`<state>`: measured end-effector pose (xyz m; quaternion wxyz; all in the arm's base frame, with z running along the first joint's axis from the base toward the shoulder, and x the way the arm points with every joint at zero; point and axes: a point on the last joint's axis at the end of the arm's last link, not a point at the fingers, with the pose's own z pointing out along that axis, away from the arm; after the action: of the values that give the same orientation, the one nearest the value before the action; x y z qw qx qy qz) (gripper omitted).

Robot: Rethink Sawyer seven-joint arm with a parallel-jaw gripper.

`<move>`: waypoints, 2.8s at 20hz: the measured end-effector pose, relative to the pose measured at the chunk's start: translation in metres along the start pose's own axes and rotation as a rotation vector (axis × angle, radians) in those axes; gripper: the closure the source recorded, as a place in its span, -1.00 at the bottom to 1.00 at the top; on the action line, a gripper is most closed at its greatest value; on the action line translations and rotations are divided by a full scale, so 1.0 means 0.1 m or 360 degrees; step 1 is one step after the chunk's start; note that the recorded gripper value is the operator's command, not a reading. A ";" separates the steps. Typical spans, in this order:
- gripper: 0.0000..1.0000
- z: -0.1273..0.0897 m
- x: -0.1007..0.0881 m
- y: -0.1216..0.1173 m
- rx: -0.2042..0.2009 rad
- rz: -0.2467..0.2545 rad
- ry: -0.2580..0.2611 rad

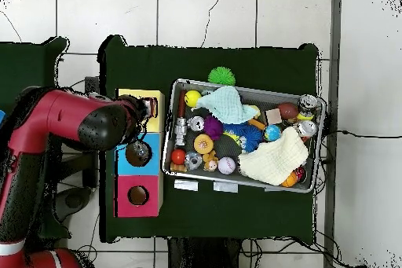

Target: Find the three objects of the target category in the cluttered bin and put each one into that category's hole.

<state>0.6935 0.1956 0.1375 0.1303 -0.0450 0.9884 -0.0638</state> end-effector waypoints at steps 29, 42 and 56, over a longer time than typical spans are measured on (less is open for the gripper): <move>1.00 0.26 0.24 0.22 -0.0052 -0.0020 0.0046; 1.00 0.51 0.37 0.21 -0.0016 -0.0030 0.0062; 1.00 0.84 0.44 0.18 -0.0160 0.0104 -0.0043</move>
<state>0.6721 0.1992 0.0430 0.1433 -0.0200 0.9894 -0.0091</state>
